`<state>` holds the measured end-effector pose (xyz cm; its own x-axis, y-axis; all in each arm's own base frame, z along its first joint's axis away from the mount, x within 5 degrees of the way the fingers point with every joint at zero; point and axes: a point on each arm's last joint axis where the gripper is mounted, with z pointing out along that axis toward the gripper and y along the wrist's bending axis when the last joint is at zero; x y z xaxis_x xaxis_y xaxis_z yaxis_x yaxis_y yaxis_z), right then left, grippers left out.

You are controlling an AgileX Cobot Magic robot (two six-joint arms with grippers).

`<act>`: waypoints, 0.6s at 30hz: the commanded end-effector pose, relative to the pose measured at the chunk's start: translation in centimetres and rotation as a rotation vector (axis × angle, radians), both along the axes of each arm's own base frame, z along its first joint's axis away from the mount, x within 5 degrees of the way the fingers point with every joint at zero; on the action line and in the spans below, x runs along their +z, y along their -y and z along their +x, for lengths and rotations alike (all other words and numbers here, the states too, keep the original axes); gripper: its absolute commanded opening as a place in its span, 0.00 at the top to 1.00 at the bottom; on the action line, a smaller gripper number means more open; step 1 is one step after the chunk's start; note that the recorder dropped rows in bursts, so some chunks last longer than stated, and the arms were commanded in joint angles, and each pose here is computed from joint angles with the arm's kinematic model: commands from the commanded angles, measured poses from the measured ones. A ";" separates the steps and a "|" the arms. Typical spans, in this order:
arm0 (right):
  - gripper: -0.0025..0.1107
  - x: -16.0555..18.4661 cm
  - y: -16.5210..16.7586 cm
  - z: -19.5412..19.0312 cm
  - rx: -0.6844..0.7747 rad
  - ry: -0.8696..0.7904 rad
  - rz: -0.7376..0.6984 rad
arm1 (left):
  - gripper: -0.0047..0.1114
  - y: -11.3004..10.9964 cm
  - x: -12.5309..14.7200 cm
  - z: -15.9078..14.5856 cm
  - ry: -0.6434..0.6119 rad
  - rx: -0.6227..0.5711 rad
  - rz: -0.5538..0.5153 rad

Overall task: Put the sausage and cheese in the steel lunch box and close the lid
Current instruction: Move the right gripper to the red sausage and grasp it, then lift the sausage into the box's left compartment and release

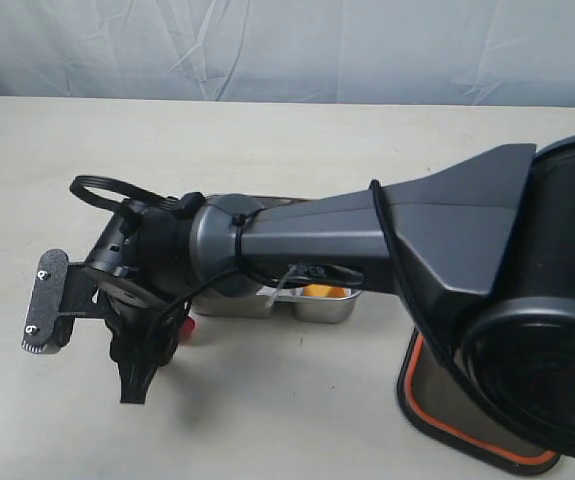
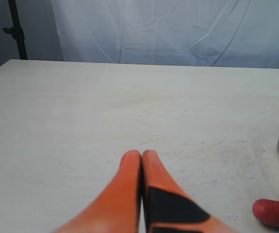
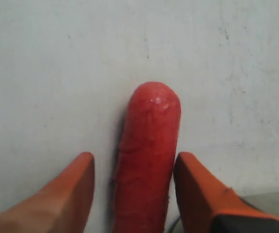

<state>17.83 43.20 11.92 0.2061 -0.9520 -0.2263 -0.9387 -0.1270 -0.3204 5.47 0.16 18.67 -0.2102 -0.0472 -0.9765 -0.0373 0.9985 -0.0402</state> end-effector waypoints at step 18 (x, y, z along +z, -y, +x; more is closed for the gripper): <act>0.98 -1.7 1.3 2.2 -0.127 -0.092 -0.023 | 0.96 0.0 0.1 0.0 0.016 -0.002 -0.008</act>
